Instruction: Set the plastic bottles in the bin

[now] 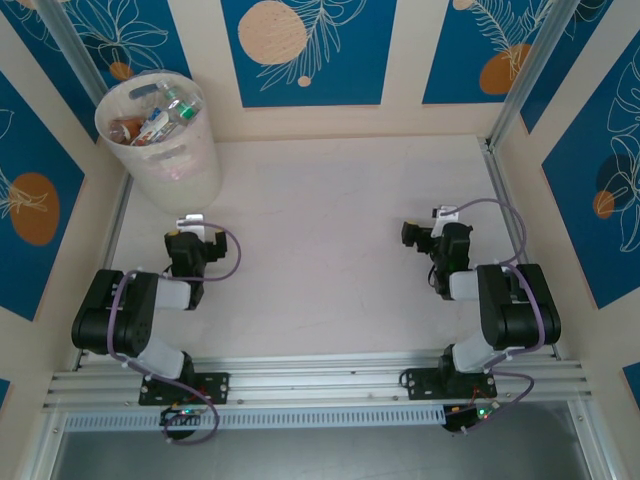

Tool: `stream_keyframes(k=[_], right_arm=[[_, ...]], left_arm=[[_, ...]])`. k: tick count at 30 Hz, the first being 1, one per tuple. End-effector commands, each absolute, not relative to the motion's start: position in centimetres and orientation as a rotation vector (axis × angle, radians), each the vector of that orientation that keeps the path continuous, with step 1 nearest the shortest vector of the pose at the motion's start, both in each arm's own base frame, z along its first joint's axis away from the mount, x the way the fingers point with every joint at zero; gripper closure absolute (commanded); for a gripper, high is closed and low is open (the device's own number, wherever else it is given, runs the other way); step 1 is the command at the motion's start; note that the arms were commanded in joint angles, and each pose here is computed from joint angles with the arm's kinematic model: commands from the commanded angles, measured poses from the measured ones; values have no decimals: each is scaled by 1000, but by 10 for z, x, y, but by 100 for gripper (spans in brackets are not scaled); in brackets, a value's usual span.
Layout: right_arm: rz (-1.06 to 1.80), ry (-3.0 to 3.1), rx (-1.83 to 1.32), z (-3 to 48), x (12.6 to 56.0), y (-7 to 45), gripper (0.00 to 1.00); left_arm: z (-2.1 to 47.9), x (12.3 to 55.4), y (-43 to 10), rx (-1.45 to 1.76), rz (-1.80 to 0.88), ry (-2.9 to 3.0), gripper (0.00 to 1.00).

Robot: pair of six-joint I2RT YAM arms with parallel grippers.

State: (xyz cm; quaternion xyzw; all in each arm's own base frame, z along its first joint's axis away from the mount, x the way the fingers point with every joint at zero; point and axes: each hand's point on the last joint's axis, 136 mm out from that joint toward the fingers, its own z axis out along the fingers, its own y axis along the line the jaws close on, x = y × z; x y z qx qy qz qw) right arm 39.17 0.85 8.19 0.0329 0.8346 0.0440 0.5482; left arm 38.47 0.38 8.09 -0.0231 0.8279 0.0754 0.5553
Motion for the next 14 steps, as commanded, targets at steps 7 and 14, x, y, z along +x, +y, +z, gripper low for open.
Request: stream_keyframes(k=[7,14], right_arm=[[124,1943,39,94,397,18,1],[142,1946,39,94,397,17,1]], left_arm=[[92,390,4,-55,193,1916,0],[92,389,4,-55,193,1917,0]])
